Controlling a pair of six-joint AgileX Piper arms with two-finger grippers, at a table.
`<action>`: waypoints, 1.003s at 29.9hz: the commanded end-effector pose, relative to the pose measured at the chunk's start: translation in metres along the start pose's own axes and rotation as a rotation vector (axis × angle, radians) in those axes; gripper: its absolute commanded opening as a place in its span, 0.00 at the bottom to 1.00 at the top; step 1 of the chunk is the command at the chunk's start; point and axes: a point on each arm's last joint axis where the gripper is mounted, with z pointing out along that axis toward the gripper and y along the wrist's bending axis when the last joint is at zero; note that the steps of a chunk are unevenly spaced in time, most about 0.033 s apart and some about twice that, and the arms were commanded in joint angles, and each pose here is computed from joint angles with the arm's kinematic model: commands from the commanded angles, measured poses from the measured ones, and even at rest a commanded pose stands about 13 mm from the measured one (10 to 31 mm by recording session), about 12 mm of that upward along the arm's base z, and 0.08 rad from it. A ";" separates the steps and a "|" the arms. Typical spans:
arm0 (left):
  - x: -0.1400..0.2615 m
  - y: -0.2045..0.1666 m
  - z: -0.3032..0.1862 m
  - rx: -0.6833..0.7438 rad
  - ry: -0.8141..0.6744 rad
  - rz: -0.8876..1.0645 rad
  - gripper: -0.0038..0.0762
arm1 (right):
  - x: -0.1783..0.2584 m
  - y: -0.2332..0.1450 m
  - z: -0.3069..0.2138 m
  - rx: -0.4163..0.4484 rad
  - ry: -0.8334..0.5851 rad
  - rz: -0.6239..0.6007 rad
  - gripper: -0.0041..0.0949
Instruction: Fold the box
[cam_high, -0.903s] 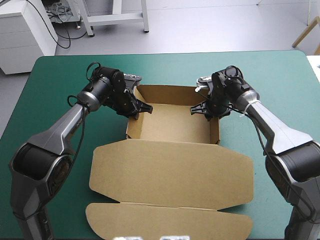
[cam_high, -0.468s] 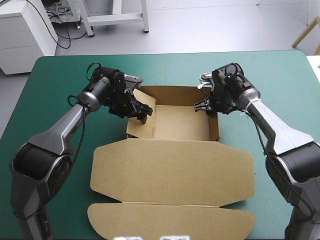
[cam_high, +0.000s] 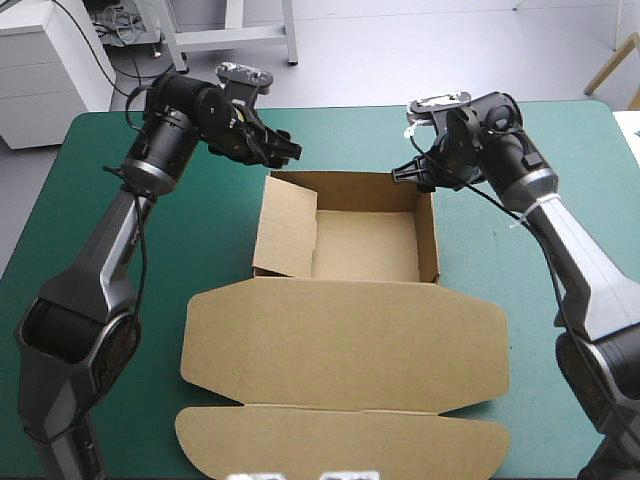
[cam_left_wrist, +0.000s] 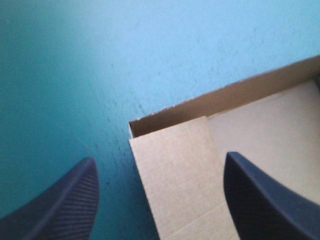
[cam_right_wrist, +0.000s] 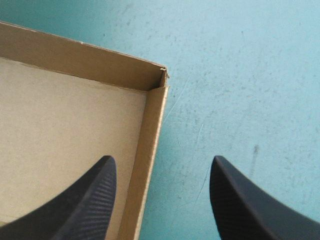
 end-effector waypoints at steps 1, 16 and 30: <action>-0.004 -0.005 -0.069 0.026 -0.125 0.021 0.47 | -0.003 -0.009 -0.048 0.004 -0.142 0.014 0.57; 0.022 -0.009 -0.187 0.036 -0.350 0.159 0.04 | 0.009 -0.012 -0.029 -0.018 -0.056 0.101 0.55; 0.122 -0.001 -0.181 0.029 -0.217 0.259 0.04 | 0.028 -0.006 0.023 -0.080 0.128 0.151 0.49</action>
